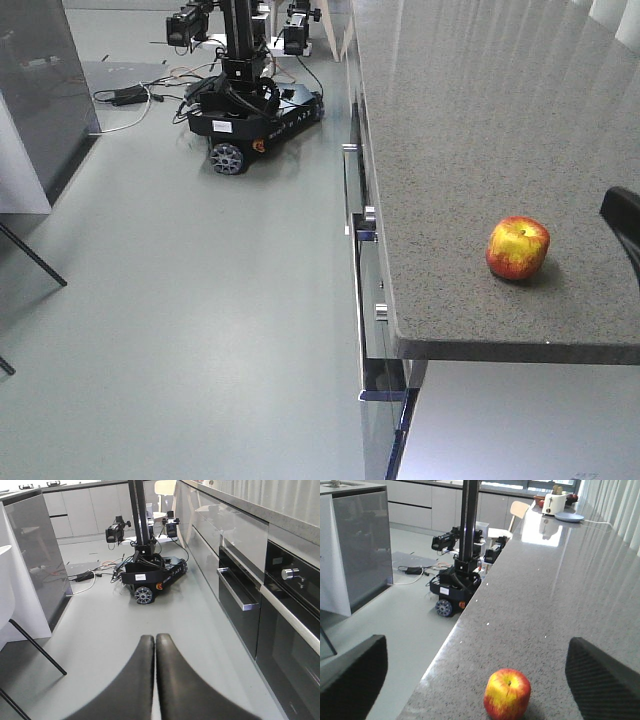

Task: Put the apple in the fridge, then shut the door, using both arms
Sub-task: 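Move the right gripper down over the red-yellow apple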

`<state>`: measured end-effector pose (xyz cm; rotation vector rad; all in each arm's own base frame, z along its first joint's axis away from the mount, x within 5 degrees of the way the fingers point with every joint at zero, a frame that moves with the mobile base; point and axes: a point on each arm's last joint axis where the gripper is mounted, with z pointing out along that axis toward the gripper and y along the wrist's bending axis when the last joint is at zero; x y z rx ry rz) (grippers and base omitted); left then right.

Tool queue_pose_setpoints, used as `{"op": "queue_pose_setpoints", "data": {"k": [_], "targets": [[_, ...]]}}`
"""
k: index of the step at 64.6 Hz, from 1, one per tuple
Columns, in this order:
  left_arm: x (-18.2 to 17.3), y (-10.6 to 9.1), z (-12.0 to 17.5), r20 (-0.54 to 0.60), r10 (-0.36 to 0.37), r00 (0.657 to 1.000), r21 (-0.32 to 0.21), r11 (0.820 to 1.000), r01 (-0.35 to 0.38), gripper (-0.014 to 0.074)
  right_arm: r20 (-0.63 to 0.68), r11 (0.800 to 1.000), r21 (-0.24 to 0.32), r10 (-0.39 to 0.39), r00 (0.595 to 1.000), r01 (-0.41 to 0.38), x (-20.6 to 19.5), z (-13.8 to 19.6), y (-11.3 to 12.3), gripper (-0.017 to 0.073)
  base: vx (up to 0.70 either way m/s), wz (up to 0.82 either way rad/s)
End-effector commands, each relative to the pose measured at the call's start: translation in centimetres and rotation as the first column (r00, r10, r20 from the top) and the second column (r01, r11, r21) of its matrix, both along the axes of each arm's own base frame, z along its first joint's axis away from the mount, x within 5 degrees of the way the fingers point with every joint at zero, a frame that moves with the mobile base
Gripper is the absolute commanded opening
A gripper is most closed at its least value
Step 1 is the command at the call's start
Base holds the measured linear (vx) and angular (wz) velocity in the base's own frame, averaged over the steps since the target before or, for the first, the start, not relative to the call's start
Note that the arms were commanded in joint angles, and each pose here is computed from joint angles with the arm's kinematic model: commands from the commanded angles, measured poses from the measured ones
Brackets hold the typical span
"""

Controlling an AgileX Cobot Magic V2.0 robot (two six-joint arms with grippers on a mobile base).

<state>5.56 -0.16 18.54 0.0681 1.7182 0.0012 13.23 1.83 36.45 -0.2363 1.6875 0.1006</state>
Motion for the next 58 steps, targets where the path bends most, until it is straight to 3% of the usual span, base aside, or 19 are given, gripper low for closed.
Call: {"op": "queue_pose_setpoints", "data": {"k": [1, 8, 14, 24, 28, 34, 40, 58], "targets": [[0.1, -0.1, -0.2, 0.065, -0.008, 0.998, -0.004, 1.000, 0.009, -0.0006, 0.086, 0.999, 0.023, -0.047, 0.995, 0.045, 0.8, 2.7, -0.4, 0.0694, 0.00, 0.00], [0.1, -0.1, -0.2, 0.065, -0.008, 0.998, -0.004, 1.000, 0.009, -0.0006, 0.013, 0.998, 0.055, -0.013, 1.000, 0.012, 2.6, 4.4, -0.1, 0.0692, 0.00, 0.00], [0.1, -0.1, -0.2, 0.065, -0.008, 0.998, -0.004, 1.000, 0.009, -0.0006, -0.073, 0.997, 0.063, -0.033, 0.997, 0.038, 5.2, 5.8, -0.3, 0.0690, 0.00, 0.00], [0.1, -0.1, -0.2, 0.065, -0.008, 0.998, -0.004, 1.000, 0.009, -0.0006, -0.213, 0.987, -0.021, -0.158, 0.964, 0.157, 9.7, 5.9, -1.5, 0.0688, 0.00, 0.00], [0.1, -0.1, -0.2, 0.065, -0.008, 0.998, -0.004, 1.000, 0.009, -0.0006, -0.276, 0.981, -0.077, -0.194, 0.941, 0.180, 11.1, 5.3, -1.9, 0.0687, 0.00, 0.00], [0.1, -0.1, -0.2, 0.065, -0.008, 0.998, -0.004, 1.000, 0.009, -0.0006, -0.347, 0.978, -0.094, -0.206, 0.915, 0.185, 13.0, 3.9, -2.0, 0.0686, 0.00, 0.00], [0.1, -0.1, -0.2, 0.065, -0.008, 0.998, -0.004, 1.000, 0.009, -0.0006, -0.401, 0.982, -0.069, -0.190, 0.896, 0.177, 14.2, 2.6, -1.8, 0.0683, 0.00, 0.00], [0.1, -0.1, -0.2, 0.065, -0.008, 0.998, -0.004, 1.000, 0.009, -0.0006, -0.446, 0.991, 0.028, -0.108, 0.889, 0.134, 17.2, 0.3, -1.0, 0.0676, 0.00, 0.00]]}}
